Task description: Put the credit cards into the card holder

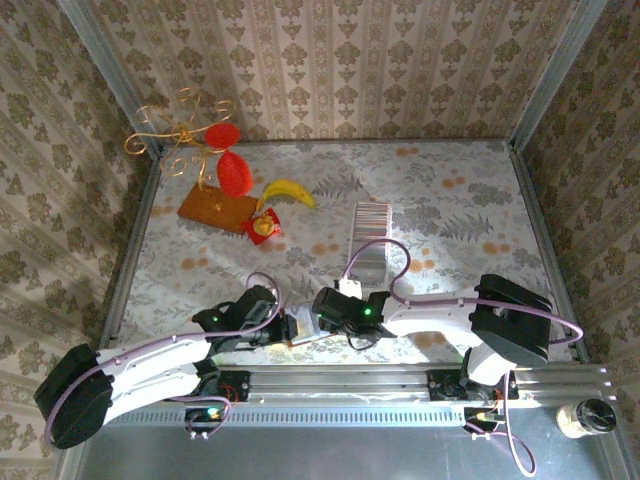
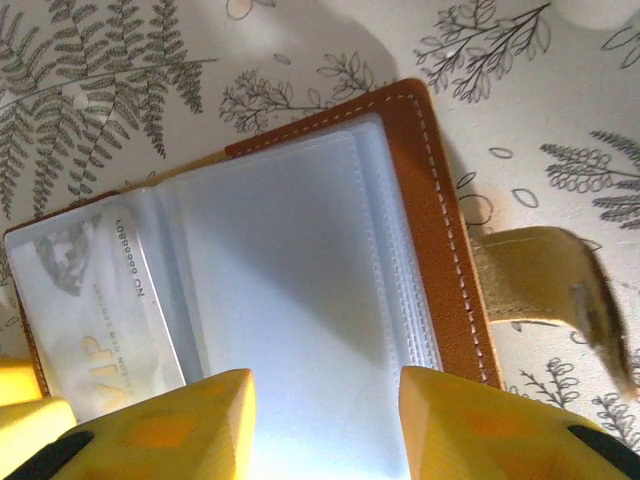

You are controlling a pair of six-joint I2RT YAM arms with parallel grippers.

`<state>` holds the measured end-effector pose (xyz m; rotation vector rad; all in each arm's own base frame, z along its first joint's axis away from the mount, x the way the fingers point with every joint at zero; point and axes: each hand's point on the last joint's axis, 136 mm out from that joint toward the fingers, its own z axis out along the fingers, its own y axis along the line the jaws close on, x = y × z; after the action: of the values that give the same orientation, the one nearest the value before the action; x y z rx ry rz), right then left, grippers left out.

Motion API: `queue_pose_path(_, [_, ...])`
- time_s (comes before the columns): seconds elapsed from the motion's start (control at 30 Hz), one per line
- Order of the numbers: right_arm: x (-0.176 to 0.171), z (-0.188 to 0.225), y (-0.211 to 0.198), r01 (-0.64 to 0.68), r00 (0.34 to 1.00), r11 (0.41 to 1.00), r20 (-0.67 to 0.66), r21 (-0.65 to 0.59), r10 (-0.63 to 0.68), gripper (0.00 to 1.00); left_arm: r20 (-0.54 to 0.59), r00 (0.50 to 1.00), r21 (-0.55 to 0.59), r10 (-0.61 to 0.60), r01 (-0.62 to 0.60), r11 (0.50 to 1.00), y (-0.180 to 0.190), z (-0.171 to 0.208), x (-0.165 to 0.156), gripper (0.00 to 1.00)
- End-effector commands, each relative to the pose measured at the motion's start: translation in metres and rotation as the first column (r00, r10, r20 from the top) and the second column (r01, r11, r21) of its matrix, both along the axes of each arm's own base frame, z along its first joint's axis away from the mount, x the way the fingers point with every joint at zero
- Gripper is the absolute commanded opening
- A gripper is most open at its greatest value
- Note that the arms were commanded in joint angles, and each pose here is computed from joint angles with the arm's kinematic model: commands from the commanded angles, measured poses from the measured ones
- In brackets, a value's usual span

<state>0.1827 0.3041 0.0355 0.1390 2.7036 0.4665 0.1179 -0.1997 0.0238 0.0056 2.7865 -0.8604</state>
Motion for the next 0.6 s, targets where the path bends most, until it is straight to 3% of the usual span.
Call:
queue_pose_path(0.0, [0.014, 0.011, -0.01, -0.028, 0.999, 0.998, 0.044, -0.058, 0.03, 0.42, -0.037, 0.998, 0.118, 0.044, -0.039, 0.992, 0.032, -0.022, -0.009, 0.47])
queue_pose_path(0.17, [0.02, 0.001, -0.01, -0.075, 0.997, 0.991, 0.014, -0.113, 0.078, 0.42, -0.041, 0.995, 0.107, 0.09, -0.085, 0.991, 0.039, -0.021, -0.009, 0.57])
queue_pose_path(0.57, [0.004, -0.032, -0.008, -0.088, 0.992, 0.994, -0.091, -0.062, 0.082, 0.32, -0.063, 0.994, 0.024, 0.089, -0.088, 0.996, 0.022, -0.016, -0.007, 0.61])
